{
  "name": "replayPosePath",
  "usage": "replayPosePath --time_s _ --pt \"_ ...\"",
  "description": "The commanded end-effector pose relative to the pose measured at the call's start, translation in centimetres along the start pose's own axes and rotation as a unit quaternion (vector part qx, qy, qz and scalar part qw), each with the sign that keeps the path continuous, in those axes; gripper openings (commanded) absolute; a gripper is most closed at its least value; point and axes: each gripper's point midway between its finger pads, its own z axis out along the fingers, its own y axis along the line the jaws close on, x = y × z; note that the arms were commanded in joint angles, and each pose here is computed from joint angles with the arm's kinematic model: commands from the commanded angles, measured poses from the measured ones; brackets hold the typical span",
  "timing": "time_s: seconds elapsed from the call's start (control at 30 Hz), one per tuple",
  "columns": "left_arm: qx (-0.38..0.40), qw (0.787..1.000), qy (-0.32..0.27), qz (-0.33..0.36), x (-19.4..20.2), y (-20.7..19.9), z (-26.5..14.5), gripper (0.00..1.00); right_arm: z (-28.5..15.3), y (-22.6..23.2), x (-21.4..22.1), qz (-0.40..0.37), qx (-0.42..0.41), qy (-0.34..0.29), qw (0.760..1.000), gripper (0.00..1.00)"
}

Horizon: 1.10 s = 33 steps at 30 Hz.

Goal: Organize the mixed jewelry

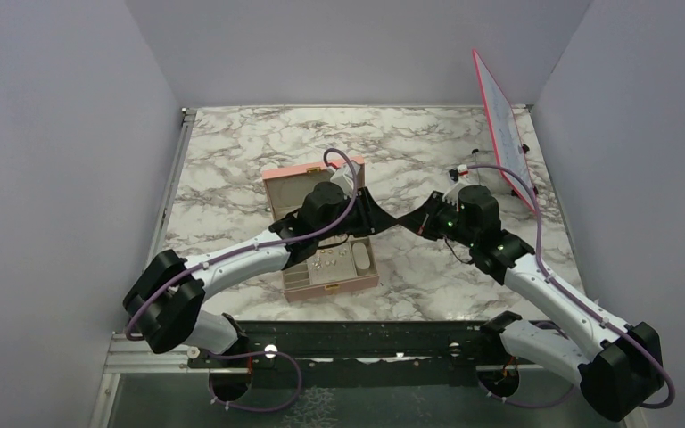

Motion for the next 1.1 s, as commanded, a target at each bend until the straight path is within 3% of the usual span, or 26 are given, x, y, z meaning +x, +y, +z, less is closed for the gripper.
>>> replayPosePath --time_s 0.0,0.23,0.43,0.5,0.73,0.9,1.07 --pt "0.038 0.999 -0.003 0.008 -0.6 -2.3 0.4 0.32 -0.6 2.0 -1.4 -0.003 -0.037 -0.019 0.999 0.01" --pt "0.035 0.999 -0.003 0.008 -0.6 -2.2 0.8 0.24 -0.7 2.2 -1.4 -0.002 -0.042 -0.018 0.999 0.01" --pt "0.033 0.999 -0.006 0.008 -0.7 -2.0 0.8 0.00 -0.8 2.5 -1.6 -0.002 -0.047 -0.021 0.999 0.01" --pt "0.034 0.999 -0.007 0.009 -0.7 -2.1 0.7 0.00 -0.9 2.6 -1.7 -0.002 -0.045 -0.023 0.999 0.01" --pt "0.047 0.999 -0.019 0.015 -1.5 -3.3 -0.2 0.00 -2.7 3.4 -3.3 0.012 -0.049 -0.066 0.997 0.35" --pt "0.070 0.997 -0.023 0.011 -2.2 -5.0 -1.4 0.00 -4.7 5.4 -5.0 0.026 -0.083 -0.107 0.990 0.48" --pt "0.121 0.992 -0.027 0.000 -3.2 -8.3 -3.0 0.00 -6.2 8.0 -6.1 0.050 -0.142 -0.130 0.980 0.53"
